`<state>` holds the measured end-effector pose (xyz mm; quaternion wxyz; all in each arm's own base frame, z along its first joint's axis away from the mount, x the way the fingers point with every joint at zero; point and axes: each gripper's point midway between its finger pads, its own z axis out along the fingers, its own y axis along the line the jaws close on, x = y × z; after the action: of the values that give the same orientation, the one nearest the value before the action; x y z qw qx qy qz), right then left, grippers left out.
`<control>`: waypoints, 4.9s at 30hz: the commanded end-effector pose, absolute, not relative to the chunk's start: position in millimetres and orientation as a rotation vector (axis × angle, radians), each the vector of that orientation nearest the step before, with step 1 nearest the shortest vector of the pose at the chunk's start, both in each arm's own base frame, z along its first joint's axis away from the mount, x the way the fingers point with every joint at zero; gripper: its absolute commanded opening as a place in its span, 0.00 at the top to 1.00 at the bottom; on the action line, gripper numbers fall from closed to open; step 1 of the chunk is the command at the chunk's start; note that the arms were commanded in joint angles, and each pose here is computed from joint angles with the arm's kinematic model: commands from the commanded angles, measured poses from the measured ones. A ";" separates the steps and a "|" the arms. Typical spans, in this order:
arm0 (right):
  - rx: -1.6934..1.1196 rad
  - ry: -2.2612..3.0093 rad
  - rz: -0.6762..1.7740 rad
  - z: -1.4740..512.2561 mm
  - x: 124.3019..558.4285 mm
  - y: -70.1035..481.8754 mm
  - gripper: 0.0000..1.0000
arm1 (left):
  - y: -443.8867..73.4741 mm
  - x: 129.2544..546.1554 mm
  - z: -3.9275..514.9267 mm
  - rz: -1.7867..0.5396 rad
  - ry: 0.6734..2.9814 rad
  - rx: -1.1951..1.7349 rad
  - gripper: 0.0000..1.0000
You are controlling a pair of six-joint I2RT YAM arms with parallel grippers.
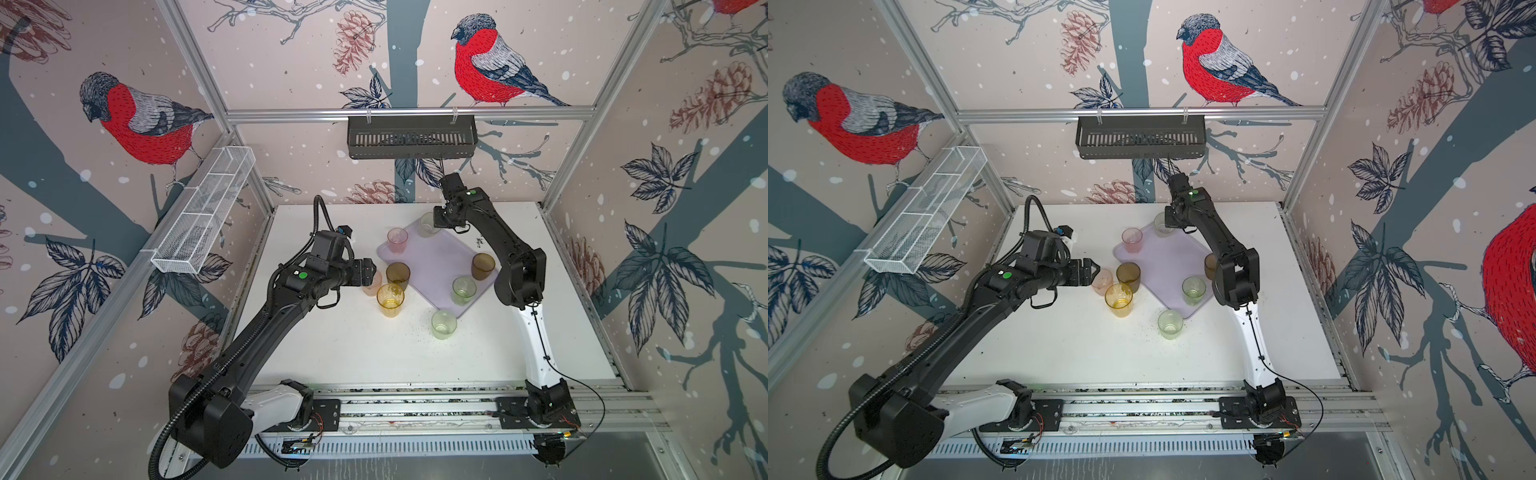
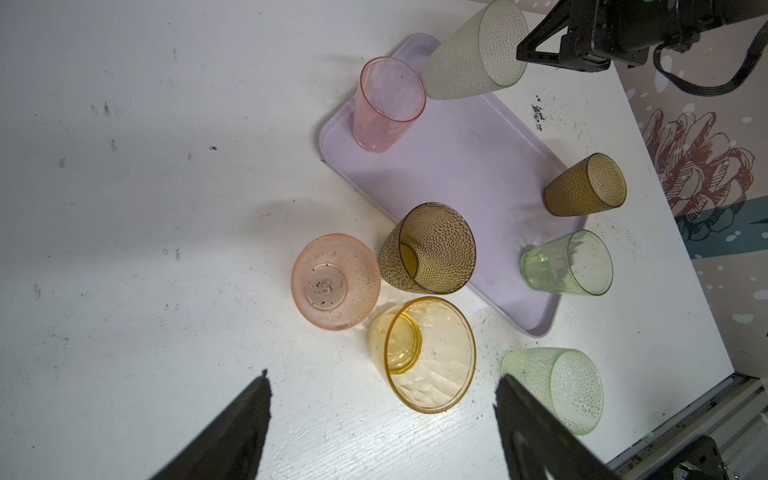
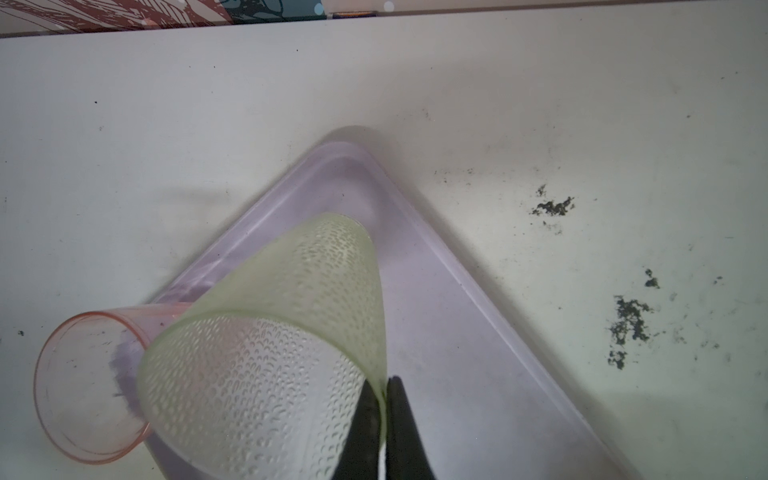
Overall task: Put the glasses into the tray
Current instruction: 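Lower the pale green glass onto the tray beside the pink glass, then open the right gripper and raise it off the pale green glass, then move the right gripper back over the small pale green glass nearest the robot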
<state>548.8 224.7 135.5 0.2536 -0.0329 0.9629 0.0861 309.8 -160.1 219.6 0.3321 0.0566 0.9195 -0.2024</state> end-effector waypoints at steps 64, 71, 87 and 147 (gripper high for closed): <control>-0.057 2.522 0.392 140.2 579.2 235.1 0.75 | -165.8 330.3 219.3 -0.526 2.382 0.139 0.15; -0.053 2.516 0.403 139.3 581.7 234.8 0.74 | -167.2 333.1 219.0 -0.525 2.382 0.143 0.15; -0.092 2.458 0.428 161.8 584.2 238.7 0.60 | -168.0 337.6 225.9 -0.527 2.366 0.140 0.15; -0.325 2.757 0.268 221.1 284.9 241.1 0.55 | -164.6 271.9 217.2 -0.648 2.346 0.272 0.12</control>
<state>299.5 246.1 225.5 0.1981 -0.1190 0.9680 0.0974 273.1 -160.2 212.9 0.3334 0.0911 0.9075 -0.2386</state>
